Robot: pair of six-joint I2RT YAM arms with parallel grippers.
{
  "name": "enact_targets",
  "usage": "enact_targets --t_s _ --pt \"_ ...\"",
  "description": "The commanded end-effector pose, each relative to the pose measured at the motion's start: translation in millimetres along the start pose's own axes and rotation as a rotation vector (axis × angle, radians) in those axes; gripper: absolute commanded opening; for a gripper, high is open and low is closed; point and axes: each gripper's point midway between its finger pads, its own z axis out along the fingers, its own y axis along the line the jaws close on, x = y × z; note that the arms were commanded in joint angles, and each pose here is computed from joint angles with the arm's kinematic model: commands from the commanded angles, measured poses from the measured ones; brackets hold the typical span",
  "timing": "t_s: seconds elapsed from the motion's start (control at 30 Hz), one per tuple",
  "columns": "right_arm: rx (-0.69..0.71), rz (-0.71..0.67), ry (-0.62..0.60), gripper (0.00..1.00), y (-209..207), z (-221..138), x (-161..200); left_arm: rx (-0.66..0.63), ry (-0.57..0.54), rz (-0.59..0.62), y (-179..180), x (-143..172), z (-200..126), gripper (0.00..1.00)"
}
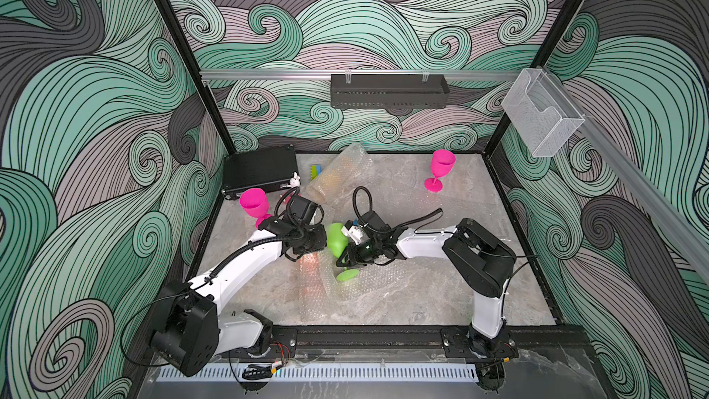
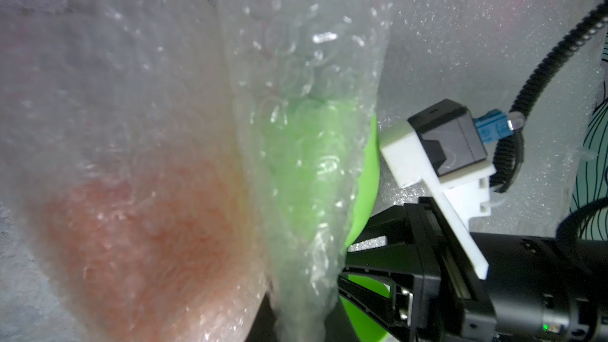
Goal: Unpack wine glasses from bubble wrap
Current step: Pick up the wine glass from the bubble wrap.
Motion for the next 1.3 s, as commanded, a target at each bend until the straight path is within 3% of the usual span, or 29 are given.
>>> enact_targets --t_s 0.0,0.4,0.6,0.7,1.03,1.27 --pt "-0.007 0.002 -0.026 0.21 1 -11 -1 0.031 -0.020 -0.007 -7 -8 -10 0.22" --pt "-0.073 -0.060 -0.190 0.15 4 -53 -20 0.063 -0.098 0.016 -19 -26 -50 0.41" --pt "-0.042 -0.217 -0.252 0.15 17 -76 -29 0.074 -0.254 0.066 -28 -51 -92 0.54" --pt "0.000 -0.321 -0.304 0.15 23 -91 -32 0.075 -0.273 0.078 -35 -59 -108 0.57" --pt "0.188 -0.724 -0.489 0.15 37 -135 -27 0.354 -0.251 0.034 -89 -85 -122 0.60" --pt "0.266 -0.925 -0.533 0.15 41 -143 -17 0.519 -0.177 0.050 -117 -80 -124 0.60"
